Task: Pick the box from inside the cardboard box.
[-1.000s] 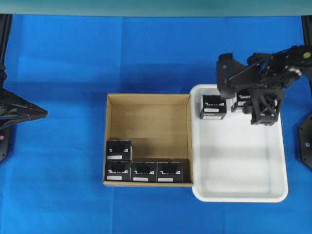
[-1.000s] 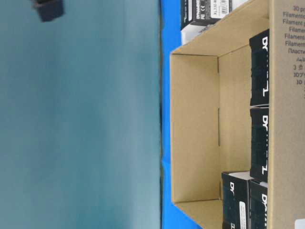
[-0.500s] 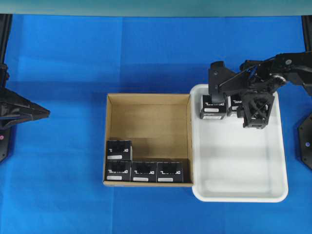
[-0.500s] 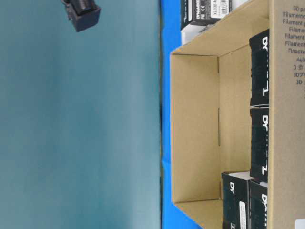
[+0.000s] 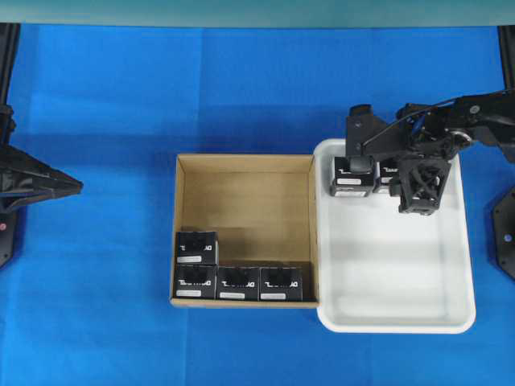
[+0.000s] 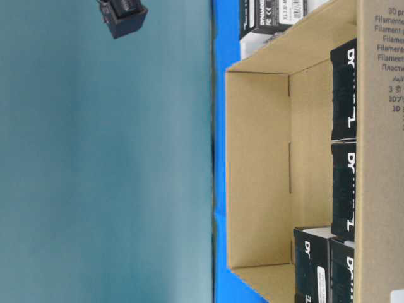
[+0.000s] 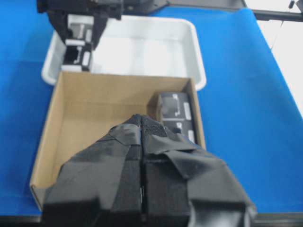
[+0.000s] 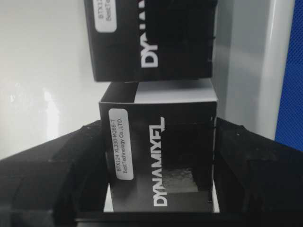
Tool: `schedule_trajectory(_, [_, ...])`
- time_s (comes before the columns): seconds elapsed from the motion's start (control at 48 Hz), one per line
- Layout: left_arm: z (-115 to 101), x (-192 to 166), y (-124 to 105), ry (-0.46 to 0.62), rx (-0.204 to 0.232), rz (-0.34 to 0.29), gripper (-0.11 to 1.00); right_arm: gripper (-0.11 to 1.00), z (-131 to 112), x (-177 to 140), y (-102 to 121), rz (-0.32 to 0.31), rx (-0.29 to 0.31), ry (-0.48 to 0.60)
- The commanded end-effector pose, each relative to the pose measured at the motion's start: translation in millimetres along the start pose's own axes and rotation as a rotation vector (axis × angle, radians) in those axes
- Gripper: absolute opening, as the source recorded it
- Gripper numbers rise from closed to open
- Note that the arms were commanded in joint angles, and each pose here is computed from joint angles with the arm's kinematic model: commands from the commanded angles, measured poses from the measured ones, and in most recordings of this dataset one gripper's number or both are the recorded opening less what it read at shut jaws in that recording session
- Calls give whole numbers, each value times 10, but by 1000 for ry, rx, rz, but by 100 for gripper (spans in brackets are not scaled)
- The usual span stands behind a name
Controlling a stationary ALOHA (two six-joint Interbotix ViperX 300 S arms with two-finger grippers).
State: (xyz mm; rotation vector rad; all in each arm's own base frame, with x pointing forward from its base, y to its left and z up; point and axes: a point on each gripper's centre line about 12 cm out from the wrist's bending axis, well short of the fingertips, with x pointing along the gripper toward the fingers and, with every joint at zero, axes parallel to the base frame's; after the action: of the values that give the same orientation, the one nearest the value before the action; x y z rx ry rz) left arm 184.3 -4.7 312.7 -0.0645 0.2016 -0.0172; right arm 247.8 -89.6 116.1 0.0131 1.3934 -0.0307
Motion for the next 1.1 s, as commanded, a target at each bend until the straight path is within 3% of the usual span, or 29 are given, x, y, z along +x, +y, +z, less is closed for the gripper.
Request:
schedule_trajectory(0.0, [107,-3,-4,-25,0,0,-7,63,16,18,0,1,3,-2])
schedule_trajectory(0.5, [109,-3,-7,-26,-2,-2,-7,63,21,32,30,27,29,4])
schedule_trajectory(0.625, [115,-4,-8,-28,-5,-2,-7,90,29,33,28,27,37,1])
schedule_trajectory(0.688, [109,-3,-7,-26,-12,-2,-7,98,47,25,22,25,33,-5])
schedule_trajectory(0.834, [97,2,-6,-20,-37,-1,-7,96,107,-21,4,21,33,-20])
schedule_trajectory(1.084, [93,5,-3,-17,-36,0,-7,96,192,-310,-12,27,27,-29])
